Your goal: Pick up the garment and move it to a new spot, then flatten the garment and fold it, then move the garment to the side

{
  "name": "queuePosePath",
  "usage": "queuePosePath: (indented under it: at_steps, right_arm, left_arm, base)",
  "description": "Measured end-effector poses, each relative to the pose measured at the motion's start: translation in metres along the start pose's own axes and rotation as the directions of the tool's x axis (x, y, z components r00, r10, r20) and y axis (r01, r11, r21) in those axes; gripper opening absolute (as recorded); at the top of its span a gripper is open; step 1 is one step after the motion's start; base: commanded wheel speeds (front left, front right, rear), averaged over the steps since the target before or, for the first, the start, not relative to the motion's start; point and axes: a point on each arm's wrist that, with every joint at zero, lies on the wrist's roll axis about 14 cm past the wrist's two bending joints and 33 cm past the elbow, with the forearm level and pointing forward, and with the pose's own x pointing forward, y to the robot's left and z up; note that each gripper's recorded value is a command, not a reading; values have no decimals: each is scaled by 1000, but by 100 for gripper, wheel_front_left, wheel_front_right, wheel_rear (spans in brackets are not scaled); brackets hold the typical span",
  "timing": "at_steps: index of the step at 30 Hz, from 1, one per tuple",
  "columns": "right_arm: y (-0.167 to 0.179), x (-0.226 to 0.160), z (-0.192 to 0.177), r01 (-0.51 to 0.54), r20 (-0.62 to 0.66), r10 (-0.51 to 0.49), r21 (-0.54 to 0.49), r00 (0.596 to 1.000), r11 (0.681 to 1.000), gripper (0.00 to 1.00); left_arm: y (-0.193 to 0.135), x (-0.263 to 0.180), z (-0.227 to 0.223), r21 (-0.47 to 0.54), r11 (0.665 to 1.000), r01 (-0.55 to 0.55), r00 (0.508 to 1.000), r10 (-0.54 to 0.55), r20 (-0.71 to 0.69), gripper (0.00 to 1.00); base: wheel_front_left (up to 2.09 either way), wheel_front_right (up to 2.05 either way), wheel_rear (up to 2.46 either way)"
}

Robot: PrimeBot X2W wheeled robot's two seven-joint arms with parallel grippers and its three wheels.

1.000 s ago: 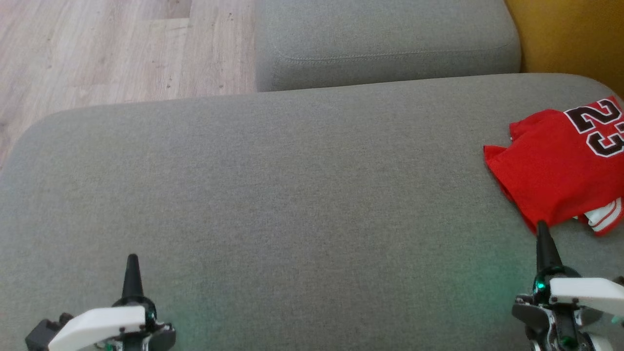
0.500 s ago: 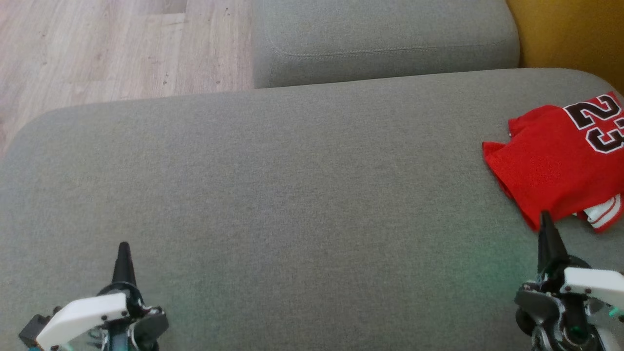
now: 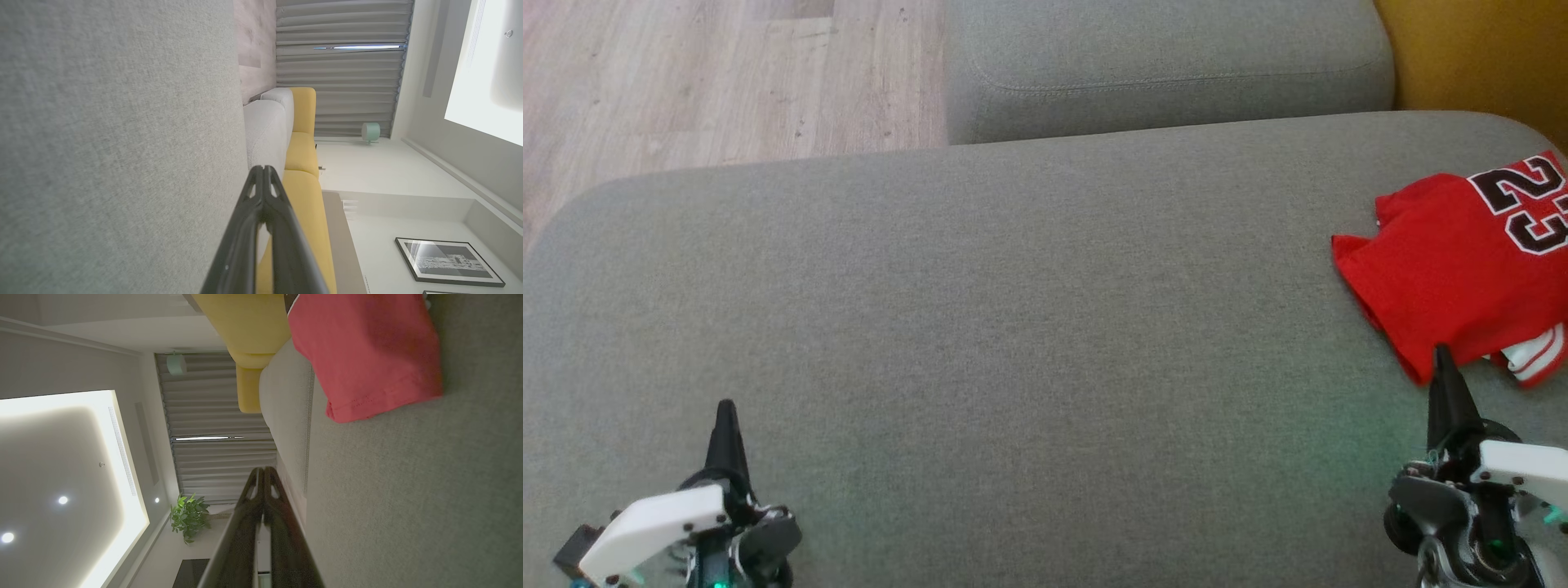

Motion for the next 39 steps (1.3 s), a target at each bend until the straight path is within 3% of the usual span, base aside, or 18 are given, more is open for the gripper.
queuePosePath:
  at_steps: [39]
  right_arm:
    - [0, 0, 2, 1, 0, -1, -1, 1000, 1000, 0]
  left_arm:
    - [-2, 1, 3, -11, 1000, 6, 1000, -6, 10, 0]
  base:
    - [0, 0, 0]
